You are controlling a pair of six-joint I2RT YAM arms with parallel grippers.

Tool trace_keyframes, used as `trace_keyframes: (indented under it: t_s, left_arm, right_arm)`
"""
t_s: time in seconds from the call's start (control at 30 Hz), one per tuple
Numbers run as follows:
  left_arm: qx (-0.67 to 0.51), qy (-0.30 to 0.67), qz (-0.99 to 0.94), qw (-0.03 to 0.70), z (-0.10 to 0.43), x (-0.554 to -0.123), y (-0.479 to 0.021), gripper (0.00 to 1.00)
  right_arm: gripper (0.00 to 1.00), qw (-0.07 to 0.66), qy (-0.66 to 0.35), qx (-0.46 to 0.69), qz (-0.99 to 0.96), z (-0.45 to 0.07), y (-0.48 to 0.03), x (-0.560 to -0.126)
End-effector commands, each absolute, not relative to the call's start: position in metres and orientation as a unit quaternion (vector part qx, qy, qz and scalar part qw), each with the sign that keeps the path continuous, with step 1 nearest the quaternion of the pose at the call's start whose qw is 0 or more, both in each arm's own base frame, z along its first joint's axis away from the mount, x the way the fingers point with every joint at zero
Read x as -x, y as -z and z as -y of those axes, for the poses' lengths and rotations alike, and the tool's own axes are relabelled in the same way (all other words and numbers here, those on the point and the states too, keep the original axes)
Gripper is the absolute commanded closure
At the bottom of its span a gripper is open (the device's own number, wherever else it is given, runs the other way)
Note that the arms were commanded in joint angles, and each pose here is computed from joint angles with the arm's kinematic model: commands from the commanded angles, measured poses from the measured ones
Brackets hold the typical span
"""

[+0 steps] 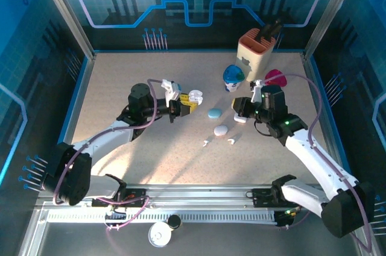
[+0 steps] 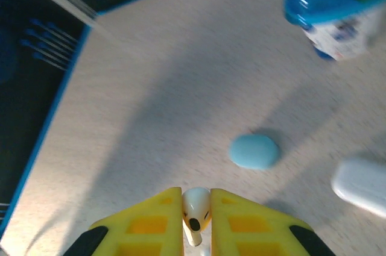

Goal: Insert the wireless bluetooth earbuds into the charging case

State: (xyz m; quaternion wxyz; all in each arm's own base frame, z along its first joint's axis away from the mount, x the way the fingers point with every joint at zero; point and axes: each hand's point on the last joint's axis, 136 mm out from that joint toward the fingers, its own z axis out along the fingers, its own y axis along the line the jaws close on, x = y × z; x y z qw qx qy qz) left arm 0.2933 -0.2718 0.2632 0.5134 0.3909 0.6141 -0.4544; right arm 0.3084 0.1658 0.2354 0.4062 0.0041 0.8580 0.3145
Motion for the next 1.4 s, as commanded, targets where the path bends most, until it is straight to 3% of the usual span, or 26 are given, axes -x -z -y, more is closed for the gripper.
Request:
trace_keyframes:
  t_s: [0.0,0.33,1.37]
  left_arm:
    - [-0.387,0.459,-0.61,0.517,0.279,-0.297,-0.275,0.96]
    - [-0.376,0.47,-0.612,0.512,0.284,-0.299,-0.275,0.96]
    - [-0.358,0.489,-0.603,0.518,0.283,-0.298,-0.296,0.96]
  right_arm:
    - [0.86,0.474,-0.364,0.063,-0.799,-0.196,-0.302,-0.309]
    - [0.86,0.506,-0.429,0.148,-0.734,-0.26,-0.362,-0.295]
    - [0.88,0.462,-0.412,0.165,-0.768,-0.28,-0.314,-0.3]
